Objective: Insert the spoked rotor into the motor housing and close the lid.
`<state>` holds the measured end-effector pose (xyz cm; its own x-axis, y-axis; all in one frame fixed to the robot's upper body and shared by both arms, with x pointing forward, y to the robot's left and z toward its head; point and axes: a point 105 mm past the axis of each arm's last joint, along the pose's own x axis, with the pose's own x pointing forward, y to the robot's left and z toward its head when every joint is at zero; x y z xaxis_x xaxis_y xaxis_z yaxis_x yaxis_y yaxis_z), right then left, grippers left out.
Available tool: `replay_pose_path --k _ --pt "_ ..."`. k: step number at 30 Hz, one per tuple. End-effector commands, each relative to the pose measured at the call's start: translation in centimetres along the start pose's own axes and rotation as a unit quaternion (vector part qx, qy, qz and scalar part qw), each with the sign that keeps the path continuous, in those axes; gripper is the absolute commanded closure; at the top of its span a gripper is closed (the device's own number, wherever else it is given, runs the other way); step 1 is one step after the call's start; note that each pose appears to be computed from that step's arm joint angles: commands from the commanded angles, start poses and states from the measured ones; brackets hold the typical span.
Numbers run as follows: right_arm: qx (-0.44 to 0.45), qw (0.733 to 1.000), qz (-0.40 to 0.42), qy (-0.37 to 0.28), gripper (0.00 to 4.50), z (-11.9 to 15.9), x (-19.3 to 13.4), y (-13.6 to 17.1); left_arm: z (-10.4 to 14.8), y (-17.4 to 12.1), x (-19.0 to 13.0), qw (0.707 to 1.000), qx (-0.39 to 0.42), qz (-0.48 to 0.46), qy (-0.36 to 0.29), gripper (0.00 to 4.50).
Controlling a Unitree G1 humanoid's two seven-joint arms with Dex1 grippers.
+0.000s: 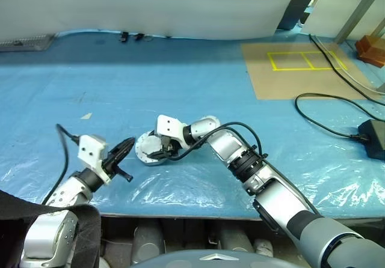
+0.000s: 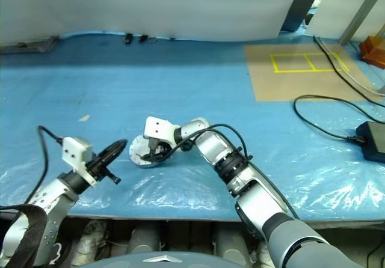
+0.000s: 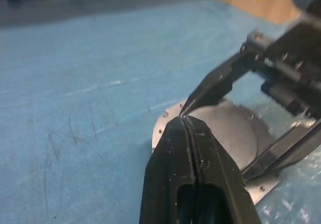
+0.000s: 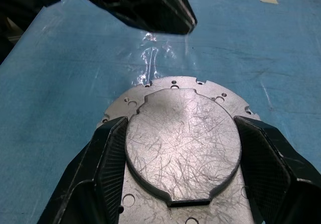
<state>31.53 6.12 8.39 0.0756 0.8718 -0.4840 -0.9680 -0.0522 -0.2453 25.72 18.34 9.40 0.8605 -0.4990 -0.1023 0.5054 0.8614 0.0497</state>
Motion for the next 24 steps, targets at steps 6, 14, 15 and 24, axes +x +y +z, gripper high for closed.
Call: replay_pose_path --k 6,14,15,24 --pt "0.039 0.998 0.013 0.048 1.54 -2.3 0.2 0.7 -0.2 -1.7 2.5 0.998 0.043 -0.039 0.029 4.5" --pt "0.051 0.999 -0.012 0.014 0.81 -1.0 0.1 -0.3 -2.4 -1.9 2.8 0.993 0.055 -0.047 0.096 4.5" --pt "0.051 0.999 -0.015 0.013 0.53 -0.9 0.1 -0.4 -2.4 -1.9 2.8 0.993 0.054 -0.047 0.096 4.5" --pt "0.034 0.995 -0.017 -0.091 0.05 1.6 -1.8 -1.2 -2.4 -2.4 2.9 0.993 0.041 -0.059 0.096 4.5"
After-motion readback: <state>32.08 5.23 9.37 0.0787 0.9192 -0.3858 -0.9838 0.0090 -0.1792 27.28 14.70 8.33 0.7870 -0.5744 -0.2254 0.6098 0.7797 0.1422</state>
